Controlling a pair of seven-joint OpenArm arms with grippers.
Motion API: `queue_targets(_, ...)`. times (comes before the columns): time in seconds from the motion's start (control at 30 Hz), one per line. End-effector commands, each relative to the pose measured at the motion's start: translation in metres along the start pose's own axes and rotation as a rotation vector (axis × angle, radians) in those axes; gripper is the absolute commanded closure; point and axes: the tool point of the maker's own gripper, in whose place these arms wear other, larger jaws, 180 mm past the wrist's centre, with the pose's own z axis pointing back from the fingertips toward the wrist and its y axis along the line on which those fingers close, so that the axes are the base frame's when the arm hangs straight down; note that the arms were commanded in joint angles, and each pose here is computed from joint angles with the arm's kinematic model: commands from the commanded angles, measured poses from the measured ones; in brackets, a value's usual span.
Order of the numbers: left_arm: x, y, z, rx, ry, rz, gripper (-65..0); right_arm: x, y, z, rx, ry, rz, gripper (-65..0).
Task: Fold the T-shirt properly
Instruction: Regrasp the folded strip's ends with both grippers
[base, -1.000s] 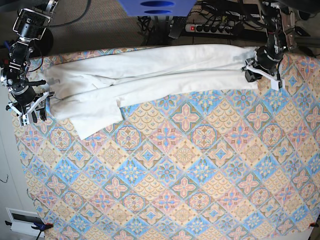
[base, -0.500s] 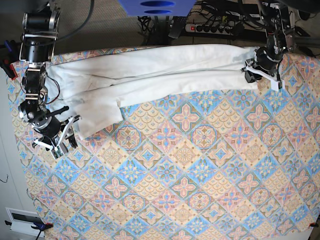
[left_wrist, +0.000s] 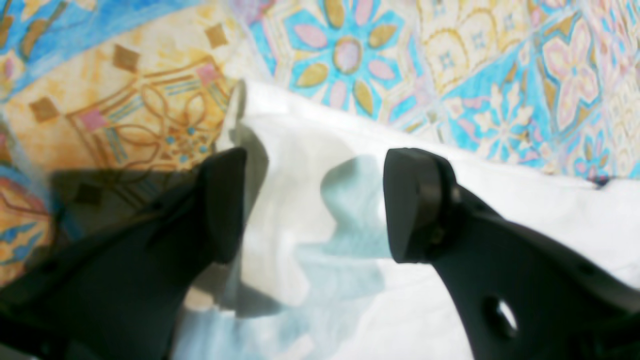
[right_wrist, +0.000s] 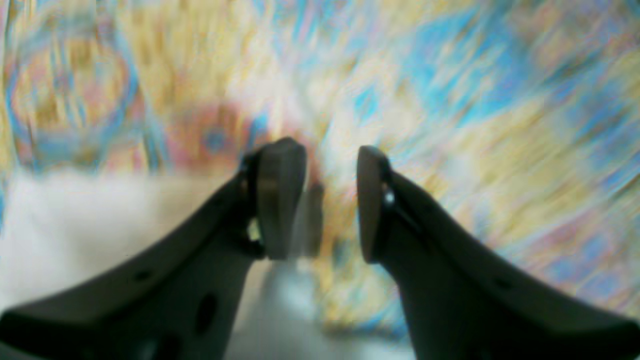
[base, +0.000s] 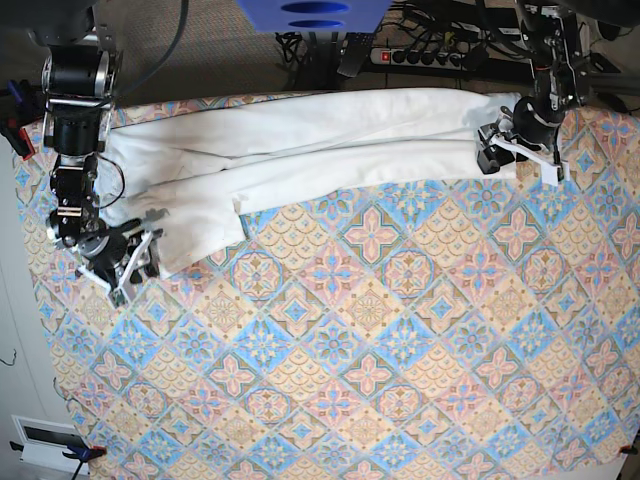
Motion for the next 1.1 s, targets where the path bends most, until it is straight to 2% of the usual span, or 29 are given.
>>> queue_targets(0.0, 0.011, 0.001, 0.003, 0.000, -0.027, -0.004, -42.1, 0.015, -0.015, 0.004, -0.023, -0.042, -0.001, -20.8)
queue_targets(0.07, 0.007, 0.001, 0.003, -0.005, -0.007, 0.002, -42.1, 0.000, -0.012, 0.001, -0.013, -0.011, -0.026, -21.4)
queue_targets(0.27, 0.015, -0.011, 0.006, -0.028, -0.020, -0.017, -42.1, 0.014, -0.024, -0.003, -0.041, -0.043, -0.058, -29.8)
queue_targets(0.73, 0.040, -0.010, 0.018, -0.097, -0.107, 0.139, -42.0, 0.012, -0.024, -0.004, -0.040, -0.040, -0.062, -30.0)
queue_targets(1.07, 0.042, -0.012, 0.018, -0.109, -0.113, 0.150, -42.0, 0.008, -0.002, -0.013, 0.016, 0.005, 0.021, -30.0)
